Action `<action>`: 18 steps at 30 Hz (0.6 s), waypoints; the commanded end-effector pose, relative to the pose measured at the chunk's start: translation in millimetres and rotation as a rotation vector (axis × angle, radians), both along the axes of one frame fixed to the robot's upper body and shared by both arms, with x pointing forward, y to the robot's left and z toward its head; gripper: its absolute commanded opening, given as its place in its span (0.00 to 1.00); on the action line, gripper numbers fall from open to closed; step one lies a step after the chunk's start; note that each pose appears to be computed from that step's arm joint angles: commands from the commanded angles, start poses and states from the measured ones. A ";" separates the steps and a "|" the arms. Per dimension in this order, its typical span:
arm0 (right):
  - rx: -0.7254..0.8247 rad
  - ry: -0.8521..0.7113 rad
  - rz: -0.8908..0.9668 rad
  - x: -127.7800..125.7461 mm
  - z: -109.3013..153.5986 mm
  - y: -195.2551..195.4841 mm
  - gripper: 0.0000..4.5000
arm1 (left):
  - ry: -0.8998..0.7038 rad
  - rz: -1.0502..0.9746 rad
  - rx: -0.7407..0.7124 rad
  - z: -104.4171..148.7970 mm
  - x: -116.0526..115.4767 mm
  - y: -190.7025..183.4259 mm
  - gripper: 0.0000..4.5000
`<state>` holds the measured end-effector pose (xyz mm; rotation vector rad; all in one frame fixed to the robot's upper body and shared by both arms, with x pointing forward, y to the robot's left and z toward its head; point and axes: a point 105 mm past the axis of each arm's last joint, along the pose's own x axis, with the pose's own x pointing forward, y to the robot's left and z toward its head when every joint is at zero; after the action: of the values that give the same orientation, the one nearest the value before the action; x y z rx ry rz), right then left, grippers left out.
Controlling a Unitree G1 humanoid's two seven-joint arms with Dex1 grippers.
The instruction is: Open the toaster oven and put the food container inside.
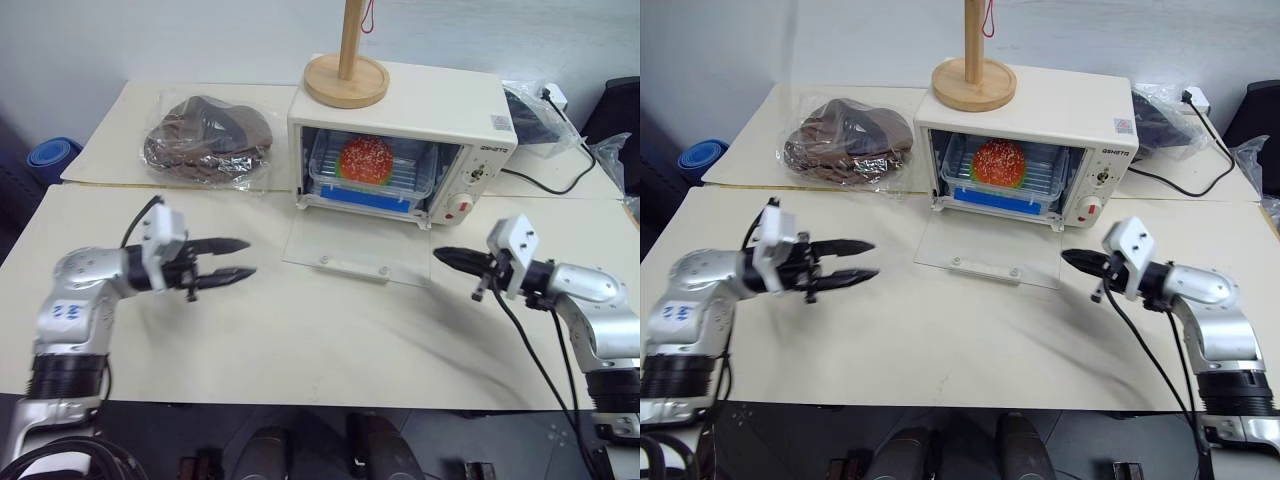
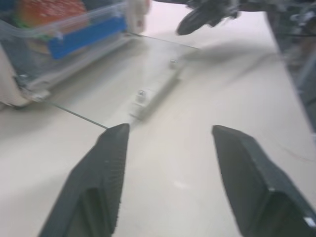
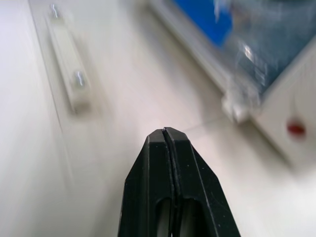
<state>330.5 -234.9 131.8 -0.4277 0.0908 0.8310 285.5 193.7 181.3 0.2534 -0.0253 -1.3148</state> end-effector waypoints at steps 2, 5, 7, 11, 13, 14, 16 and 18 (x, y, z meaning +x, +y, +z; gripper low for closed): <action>-0.002 -0.048 -0.001 7.9 -6.6 -9.4 0.00 | -0.075 -0.114 -0.027 23.5 -17.0 -13.8 0.92; -0.004 -0.024 0.048 9.3 -22.5 1.9 0.00 | -0.081 -0.103 -0.079 27.2 -17.3 -22.2 0.99; 0.008 -0.027 0.096 8.6 -26.9 14.1 0.00 | -0.086 -0.076 -0.107 27.7 -16.3 -24.4 0.99; 0.120 -0.091 0.096 14.4 -12.3 32.0 0.00 | -0.074 0.029 -0.245 38.9 -9.8 -23.6 0.99; 0.212 -0.133 0.077 16.9 0.8 37.6 0.00 | -0.063 0.091 -0.329 46.4 -5.2 -21.4 0.99; 0.266 -0.155 0.065 18.0 8.4 39.2 0.00 | -0.075 0.127 -0.349 48.6 -2.7 -19.6 0.99; 0.356 -0.172 0.031 20.8 19.6 38.9 0.00 | -0.088 0.201 -0.370 50.5 2.1 -14.3 0.99; 0.496 -0.239 0.012 25.7 45.1 41.2 0.00 | -0.108 0.289 -0.372 48.9 7.4 -7.5 0.99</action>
<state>353.6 -190.2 138.4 -0.1079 -0.1859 0.8178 293.6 180.8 221.8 -0.0167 -0.2699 -1.0472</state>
